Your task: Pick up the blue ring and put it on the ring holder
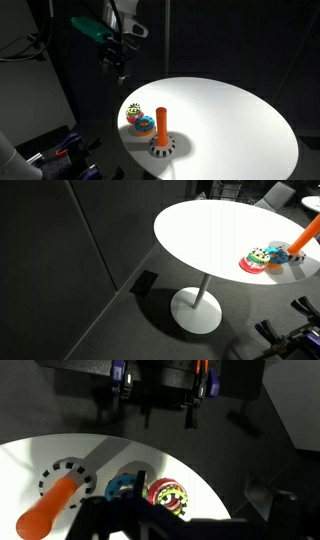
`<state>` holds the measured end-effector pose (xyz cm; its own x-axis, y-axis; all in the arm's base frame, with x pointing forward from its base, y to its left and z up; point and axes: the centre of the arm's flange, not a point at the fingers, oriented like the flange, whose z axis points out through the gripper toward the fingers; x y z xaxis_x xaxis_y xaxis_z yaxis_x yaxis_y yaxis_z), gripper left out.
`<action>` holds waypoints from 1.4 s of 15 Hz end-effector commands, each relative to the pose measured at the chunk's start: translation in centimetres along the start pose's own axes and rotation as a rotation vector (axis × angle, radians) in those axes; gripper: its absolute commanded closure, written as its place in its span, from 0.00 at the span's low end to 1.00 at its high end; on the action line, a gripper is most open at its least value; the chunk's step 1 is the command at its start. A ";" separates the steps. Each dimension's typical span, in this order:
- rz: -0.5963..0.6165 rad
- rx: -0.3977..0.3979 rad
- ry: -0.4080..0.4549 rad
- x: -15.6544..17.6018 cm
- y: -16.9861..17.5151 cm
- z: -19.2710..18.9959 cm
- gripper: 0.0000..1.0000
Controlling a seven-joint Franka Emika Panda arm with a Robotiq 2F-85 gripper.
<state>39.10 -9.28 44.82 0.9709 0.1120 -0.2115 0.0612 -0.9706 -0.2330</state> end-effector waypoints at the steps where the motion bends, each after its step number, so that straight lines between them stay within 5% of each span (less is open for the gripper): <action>1: 0.000 0.000 0.000 0.0 0.0 0.0 0.00; 11: 0.004 -0.017 0.009 1.5 -0.2 0.4 0.00; 21: 0.074 -0.167 0.113 5.5 -1.0 4.0 0.00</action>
<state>43.54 -6.76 41.10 0.9880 0.0767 -0.1342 0.0609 -0.9911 -0.1182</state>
